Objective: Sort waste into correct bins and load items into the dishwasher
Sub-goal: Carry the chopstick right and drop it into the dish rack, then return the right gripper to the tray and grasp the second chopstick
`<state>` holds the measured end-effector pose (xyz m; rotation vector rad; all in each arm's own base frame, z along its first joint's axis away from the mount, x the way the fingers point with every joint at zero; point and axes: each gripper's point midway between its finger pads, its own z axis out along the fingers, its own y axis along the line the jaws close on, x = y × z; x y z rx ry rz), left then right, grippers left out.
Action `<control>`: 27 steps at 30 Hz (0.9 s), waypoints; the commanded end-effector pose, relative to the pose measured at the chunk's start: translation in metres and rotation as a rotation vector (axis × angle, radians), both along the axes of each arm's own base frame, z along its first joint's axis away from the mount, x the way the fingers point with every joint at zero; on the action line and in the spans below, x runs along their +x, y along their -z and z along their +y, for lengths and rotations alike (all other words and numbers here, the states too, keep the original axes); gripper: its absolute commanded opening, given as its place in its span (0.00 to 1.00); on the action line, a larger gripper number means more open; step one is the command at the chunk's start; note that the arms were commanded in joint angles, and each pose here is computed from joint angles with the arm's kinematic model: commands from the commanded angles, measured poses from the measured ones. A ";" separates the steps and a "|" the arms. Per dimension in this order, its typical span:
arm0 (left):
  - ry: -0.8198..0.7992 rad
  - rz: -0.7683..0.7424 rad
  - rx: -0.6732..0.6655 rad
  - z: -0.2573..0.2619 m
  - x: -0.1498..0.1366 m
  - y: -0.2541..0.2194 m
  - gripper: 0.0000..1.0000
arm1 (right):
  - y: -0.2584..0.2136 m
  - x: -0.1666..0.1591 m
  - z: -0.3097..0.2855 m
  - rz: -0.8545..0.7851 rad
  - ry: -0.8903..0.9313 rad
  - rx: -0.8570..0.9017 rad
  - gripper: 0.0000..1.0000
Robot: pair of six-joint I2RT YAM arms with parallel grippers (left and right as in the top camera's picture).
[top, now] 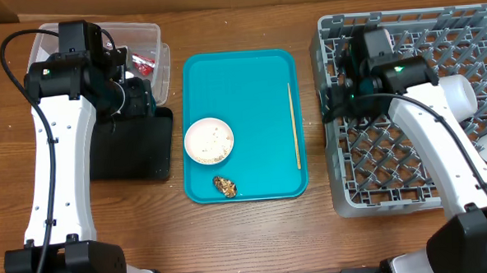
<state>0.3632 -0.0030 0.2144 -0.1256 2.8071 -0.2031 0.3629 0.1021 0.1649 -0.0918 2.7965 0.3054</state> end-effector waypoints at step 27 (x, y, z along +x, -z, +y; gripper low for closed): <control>0.008 -0.021 -0.001 -0.002 0.001 -0.007 0.71 | 0.132 0.006 0.090 0.213 -0.038 -0.102 0.87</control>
